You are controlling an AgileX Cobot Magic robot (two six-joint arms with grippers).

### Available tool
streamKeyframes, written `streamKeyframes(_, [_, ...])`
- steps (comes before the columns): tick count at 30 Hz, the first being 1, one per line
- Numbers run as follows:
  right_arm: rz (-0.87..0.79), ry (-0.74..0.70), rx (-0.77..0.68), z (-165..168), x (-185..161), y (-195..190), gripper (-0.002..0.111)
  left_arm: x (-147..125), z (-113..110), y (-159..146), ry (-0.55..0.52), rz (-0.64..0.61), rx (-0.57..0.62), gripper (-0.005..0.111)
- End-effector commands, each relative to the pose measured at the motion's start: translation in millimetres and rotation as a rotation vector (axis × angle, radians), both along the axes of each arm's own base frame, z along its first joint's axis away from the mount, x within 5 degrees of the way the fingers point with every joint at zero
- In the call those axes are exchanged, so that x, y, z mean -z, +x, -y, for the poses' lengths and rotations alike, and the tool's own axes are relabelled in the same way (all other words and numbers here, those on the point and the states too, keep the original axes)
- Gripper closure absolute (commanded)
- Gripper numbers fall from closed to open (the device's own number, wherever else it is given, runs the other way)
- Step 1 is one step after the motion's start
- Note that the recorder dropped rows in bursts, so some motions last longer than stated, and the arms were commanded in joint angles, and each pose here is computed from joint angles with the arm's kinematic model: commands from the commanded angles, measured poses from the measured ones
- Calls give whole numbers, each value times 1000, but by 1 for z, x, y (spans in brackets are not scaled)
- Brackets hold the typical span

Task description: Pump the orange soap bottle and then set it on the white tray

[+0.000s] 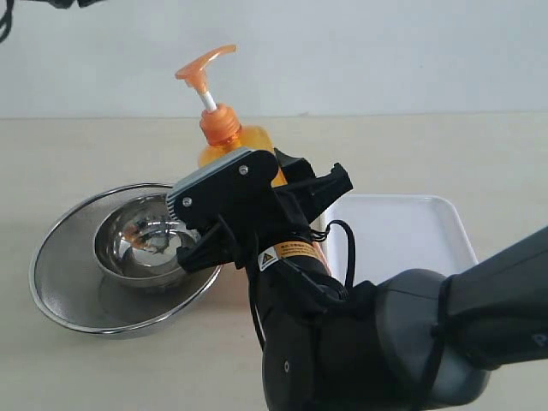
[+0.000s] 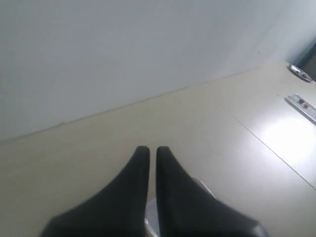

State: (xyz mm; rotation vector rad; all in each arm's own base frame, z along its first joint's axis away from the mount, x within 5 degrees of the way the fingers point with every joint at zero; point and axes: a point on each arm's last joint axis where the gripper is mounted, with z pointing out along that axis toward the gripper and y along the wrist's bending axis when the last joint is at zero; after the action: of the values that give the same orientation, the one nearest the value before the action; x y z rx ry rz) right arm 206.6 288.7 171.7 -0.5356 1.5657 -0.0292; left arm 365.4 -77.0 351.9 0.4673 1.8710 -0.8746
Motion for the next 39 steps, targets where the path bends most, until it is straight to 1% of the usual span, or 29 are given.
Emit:
streamKeyframes(1, [86, 16, 11, 0, -13, 1, 108, -40, -22, -22, -67, 51, -114, 102])
streamKeyframes(2, [86, 16, 11, 0, -13, 1, 108, -46, -27, -25, -111, 26, -158, 102])
streamKeyframes(4, [86, 16, 11, 0, -13, 1, 108, -61, -35, -35, -111, 75, -200, 102])
streamKeyframes(6, [86, 16, 11, 0, -13, 1, 108, -72, -40, -46, -112, 110, -209, 102])
streamKeyframes(8, [86, 16, 11, 0, -13, 1, 108, -82, -41, -56, -90, 161, -198, 102])
streamKeyframes(10, [86, 16, 11, 0, -13, 1, 108, -89, -40, -67, -42, 224, -144, 102])
streamKeyframes(14, [88, 9, 11, 0, -13, 1, 108, -98, -38, -85, -38, 247, -63, 102])
streamKeyframes(16, [86, 13, 12, 1, -13, 1, 108, -101, -40, -95, -48, 232, -14, 102])
streamKeyframes(17, [85, 15, 12, 1, -13, 1, 108, -103, -43, -97, -65, 218, -39, 102])
streamKeyframes(19, [85, 15, 12, 1, -13, 1, 108, -107, -47, -101, -69, 231, -72, 102])
streamKeyframes(21, [85, 15, 12, 1, -13, 1, 108, -113, -47, -106, -38, 284, -82, 102])
streamKeyframes(23, [84, 16, 14, 1, -13, 2, 108, -118, -45, -114, 32, 376, -55, 102])
streamKeyframes(27, [84, 16, 14, 1, -13, 2, 108, -122, -45, -120, 58, 422, -71, 102])
streamKeyframes(30, [86, 16, 15, 1, -13, 2, 108, -122, -44, -123, 138, 505, -31, 102])
streamKeyframes(31, [86, 16, 15, 1, -13, 2, 108, -121, -44, -122, 157, 519, -36, 102])
streamKeyframes(33, [87, 16, 13, 1, -13, 1, 108, -117, -49, -118, 182, 533, -103, 102])
streamKeyframes(34, [87, 16, 13, 1, -13, 1, 108, -116, -53, -115, 191, 535, -156, 102])
streamKeyframes(37, [87, 14, 13, 1, -13, 1, 108, -112, -68, -107, 186, 510, -372, 102])
streamKeyframes(39, [85, 14, 12, 1, -13, 1, 108, -108, -77, -107, 222, 519, -475, 102])
